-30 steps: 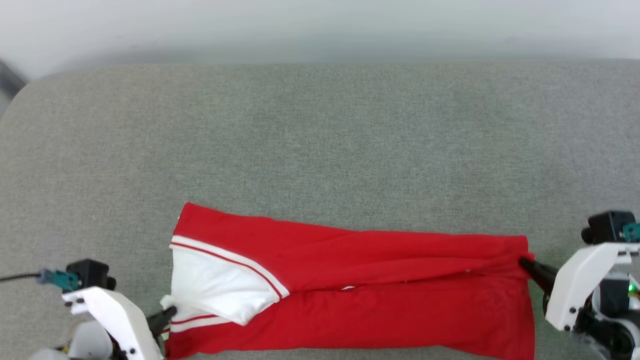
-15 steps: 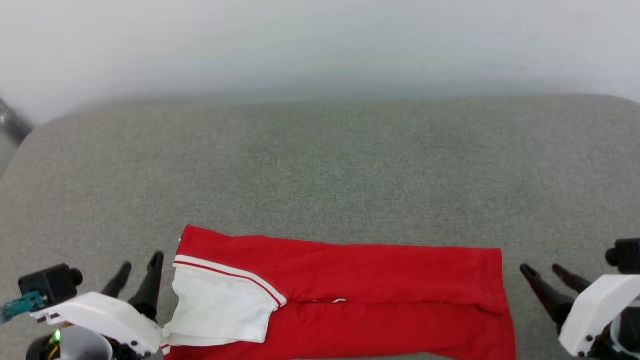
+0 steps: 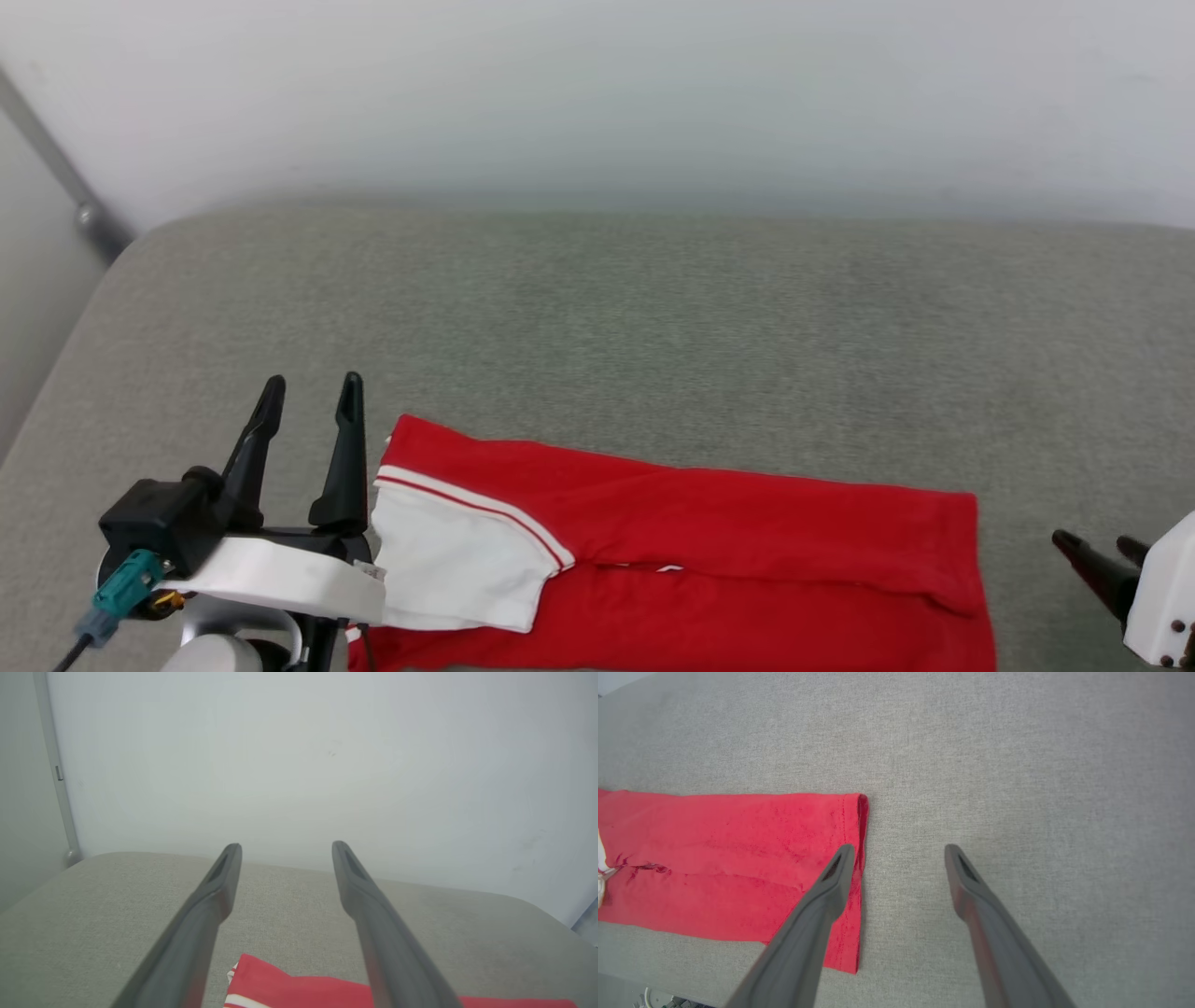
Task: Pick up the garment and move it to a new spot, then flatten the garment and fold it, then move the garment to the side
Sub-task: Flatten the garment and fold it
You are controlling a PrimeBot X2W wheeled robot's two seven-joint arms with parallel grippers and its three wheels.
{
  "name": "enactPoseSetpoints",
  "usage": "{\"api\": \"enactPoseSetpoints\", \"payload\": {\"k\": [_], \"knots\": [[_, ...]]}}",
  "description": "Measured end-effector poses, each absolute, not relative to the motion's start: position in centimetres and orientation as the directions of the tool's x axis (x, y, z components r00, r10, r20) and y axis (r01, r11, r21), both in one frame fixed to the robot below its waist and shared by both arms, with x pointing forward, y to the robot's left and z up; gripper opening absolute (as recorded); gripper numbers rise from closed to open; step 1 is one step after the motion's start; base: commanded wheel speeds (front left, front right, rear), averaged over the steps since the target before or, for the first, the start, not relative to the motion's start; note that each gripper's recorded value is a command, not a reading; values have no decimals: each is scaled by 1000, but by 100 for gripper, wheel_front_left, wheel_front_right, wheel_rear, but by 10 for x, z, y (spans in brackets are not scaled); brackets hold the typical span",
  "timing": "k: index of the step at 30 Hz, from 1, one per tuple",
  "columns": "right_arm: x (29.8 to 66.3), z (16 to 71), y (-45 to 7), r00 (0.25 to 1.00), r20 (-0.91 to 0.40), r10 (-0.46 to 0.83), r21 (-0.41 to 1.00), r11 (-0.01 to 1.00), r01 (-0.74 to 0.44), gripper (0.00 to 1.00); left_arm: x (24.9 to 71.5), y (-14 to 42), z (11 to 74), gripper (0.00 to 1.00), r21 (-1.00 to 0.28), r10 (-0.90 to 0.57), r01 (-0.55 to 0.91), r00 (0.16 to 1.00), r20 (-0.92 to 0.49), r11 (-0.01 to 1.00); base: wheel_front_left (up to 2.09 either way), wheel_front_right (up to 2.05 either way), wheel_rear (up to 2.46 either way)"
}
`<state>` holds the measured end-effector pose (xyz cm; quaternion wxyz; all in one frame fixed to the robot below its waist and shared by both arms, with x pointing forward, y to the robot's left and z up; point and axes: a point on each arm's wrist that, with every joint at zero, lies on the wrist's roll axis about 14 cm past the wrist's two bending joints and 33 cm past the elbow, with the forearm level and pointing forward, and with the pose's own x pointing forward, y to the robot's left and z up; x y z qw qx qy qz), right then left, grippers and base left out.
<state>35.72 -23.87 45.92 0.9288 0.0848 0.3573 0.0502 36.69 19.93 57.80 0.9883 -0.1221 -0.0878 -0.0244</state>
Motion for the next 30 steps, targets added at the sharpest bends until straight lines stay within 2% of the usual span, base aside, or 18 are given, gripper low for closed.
{"api": "enactPoseSetpoints", "payload": {"k": [4,9,15,16,17,23,30], "knots": [[358,435,-223,669,-716,198,236,971,-34,100,360,205,578,100,-194,6,34,980,200,980,0,0,0],[359,401,-198,560,-787,258,286,958,-40,100,355,210,571,100,-225,40,3,982,186,974,0,0,0],[359,367,-174,430,-847,311,328,944,-36,100,359,213,571,100,-198,57,-18,980,193,980,0,0,0],[359,361,-171,398,-860,320,336,941,-32,22,360,216,569,100,-184,65,-30,980,188,982,0,0,0],[360,360,-171,393,-861,323,339,940,-30,0,361,217,568,100,-179,67,-33,980,187,983,0,0,0],[363,366,-162,412,-841,351,365,930,-48,0,363,217,569,100,-135,61,-35,979,193,990,0,0,0],[370,399,-167,512,-785,350,339,933,-117,0,355,215,558,100,-108,52,-36,986,156,993,0,0,0]]}}
